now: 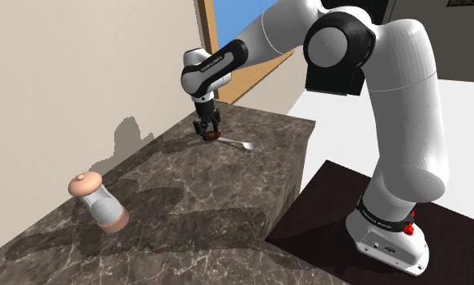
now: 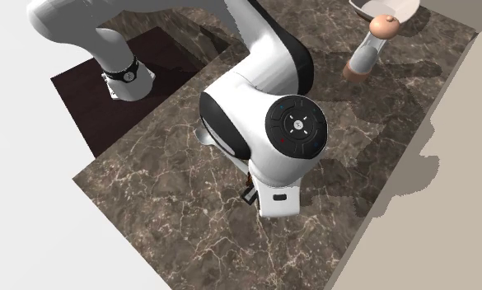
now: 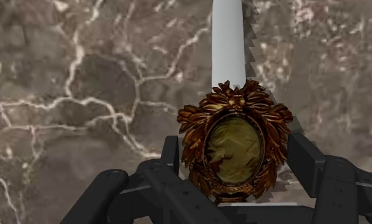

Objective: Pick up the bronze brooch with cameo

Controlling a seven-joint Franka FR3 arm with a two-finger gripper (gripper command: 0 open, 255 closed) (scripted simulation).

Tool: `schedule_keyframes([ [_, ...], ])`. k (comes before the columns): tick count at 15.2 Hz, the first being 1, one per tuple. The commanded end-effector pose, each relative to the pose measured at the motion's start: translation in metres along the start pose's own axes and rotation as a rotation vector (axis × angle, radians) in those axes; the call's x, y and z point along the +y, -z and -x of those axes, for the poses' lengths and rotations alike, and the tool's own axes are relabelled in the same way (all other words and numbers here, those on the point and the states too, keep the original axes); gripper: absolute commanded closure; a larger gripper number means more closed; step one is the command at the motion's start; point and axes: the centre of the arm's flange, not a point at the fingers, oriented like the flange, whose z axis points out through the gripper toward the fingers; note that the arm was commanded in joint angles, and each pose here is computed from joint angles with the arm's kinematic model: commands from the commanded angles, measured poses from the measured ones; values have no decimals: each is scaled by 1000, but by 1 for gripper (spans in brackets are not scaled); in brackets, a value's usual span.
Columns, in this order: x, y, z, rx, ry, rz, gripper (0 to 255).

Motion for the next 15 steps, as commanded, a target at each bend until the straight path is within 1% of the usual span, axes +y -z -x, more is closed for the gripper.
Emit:
schedule_keyframes([
  [1, 0, 0, 0, 0, 0, 0, 255],
  [4, 0, 0, 0, 0, 0, 0, 255],
  [15, -4, 58, 4, 0, 0, 0, 255],
])
